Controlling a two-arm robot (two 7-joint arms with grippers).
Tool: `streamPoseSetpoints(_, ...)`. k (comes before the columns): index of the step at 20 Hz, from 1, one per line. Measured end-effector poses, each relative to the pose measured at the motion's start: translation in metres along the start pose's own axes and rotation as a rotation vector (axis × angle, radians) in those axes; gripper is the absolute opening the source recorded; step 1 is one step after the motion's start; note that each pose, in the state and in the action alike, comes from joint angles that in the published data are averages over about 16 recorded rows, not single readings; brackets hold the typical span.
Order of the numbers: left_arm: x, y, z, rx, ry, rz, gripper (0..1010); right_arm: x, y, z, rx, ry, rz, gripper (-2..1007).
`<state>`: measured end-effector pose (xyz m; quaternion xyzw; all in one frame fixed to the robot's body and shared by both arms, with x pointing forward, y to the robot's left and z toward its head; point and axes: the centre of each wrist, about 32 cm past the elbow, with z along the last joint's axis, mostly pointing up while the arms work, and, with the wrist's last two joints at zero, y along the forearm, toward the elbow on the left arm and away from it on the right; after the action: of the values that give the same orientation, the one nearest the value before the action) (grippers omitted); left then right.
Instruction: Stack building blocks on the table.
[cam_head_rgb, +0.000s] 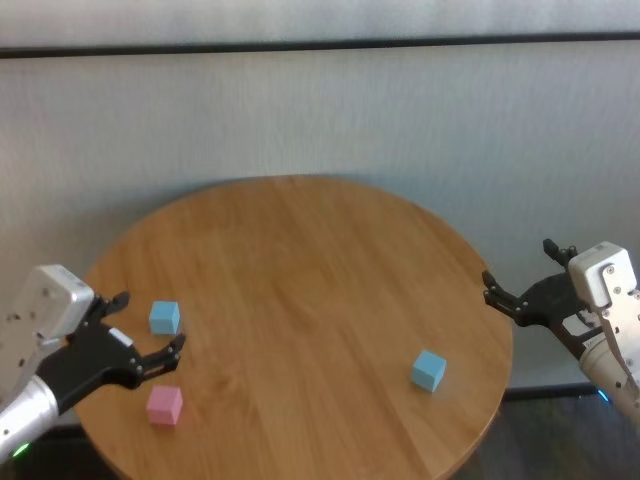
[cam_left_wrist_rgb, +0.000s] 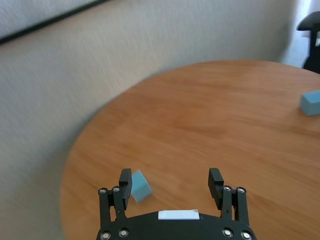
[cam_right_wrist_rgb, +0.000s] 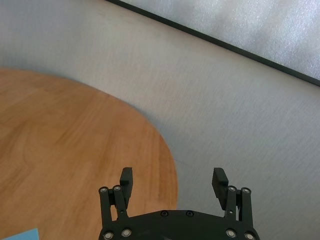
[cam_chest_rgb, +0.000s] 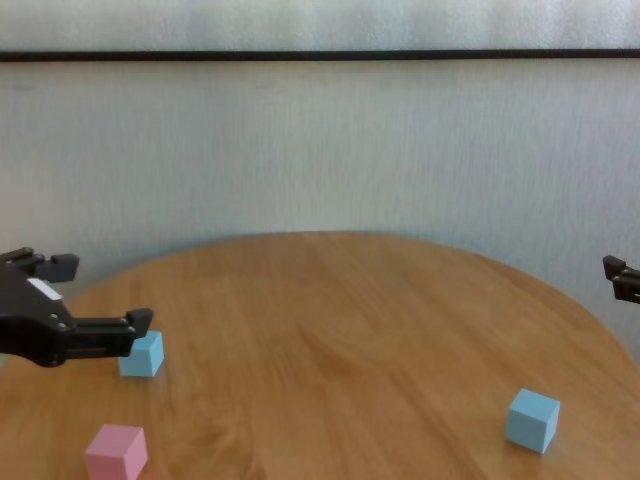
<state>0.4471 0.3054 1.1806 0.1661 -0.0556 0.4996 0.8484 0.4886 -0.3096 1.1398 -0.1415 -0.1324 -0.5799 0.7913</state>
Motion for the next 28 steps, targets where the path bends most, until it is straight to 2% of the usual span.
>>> streamPoseSetpoints(7,-0.0135,0.021,0.0221,0.131,0.135,-0.049,999,0.0,0.0,0.0,0.0,0.0,0.0,1001)
streamPoseSetpoints(11,-0.0237,0.027,0.0313,0.21,0.211,-0.053,999,0.0,0.0,0.0,0.0,0.0,0.0,1001)
streamPoseSetpoints(14,-0.0326,0.029,0.037,0.258,0.249,-0.063,999,0.0,0.0,0.0,0.0,0.0,0.0,1001)
streamPoseSetpoints(19,-0.0458,0.027,0.042,0.301,0.269,-0.072,999,0.0,0.0,0.0,0.0,0.0,0.0,1001)
streamPoseSetpoints(28,-0.0619,0.016,0.0438,0.337,0.257,-0.046,999,0.0,0.0,0.0,0.0,0.0,0.0,1001)
